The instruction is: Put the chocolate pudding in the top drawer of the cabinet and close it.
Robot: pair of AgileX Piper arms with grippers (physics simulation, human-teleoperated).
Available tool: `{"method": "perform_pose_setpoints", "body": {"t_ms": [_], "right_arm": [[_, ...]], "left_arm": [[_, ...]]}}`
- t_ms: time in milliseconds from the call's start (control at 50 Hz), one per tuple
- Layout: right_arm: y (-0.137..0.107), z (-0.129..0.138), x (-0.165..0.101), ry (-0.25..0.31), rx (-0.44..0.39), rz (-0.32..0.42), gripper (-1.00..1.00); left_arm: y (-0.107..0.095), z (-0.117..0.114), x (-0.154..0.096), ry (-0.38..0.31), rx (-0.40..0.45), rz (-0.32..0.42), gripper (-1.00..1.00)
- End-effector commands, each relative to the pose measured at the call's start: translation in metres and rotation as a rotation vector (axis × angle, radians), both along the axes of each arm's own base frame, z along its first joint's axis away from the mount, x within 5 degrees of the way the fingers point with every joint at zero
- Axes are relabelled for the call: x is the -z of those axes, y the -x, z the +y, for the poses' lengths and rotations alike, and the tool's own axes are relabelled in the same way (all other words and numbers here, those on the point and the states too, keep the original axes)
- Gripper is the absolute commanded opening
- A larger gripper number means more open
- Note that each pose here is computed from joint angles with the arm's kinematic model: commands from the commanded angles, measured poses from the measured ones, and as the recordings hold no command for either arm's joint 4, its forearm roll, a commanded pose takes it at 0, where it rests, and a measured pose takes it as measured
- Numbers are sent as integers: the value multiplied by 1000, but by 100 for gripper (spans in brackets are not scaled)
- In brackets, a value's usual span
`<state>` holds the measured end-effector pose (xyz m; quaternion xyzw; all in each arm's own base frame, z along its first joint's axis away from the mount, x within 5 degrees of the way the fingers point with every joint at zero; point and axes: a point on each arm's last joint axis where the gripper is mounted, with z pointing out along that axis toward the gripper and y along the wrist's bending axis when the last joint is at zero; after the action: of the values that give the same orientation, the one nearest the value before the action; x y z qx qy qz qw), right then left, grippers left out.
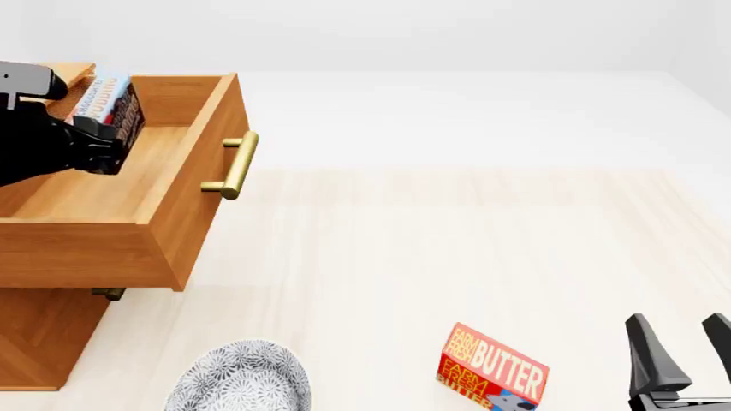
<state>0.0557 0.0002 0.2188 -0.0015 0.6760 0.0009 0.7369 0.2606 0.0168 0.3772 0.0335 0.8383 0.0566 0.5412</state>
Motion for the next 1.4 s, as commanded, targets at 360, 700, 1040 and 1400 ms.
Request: {"method": "perform_pose_setpoints", "body": {"t_ms": [360,700,1040,1400], "right_arm": [[0,0,0,0,0,0,100],[0,0,0,0,0,0,100],[0,0,0,0,0,0,100],[0,0,0,0,0,0,100]], "left_arm": [[-7,5,19,18,-26,19,-100],[-9,6,22,27,-33,25,-100],[-11,3,23,40,-25,40,100],[-2,3,13,34,-24,28,100]]}}
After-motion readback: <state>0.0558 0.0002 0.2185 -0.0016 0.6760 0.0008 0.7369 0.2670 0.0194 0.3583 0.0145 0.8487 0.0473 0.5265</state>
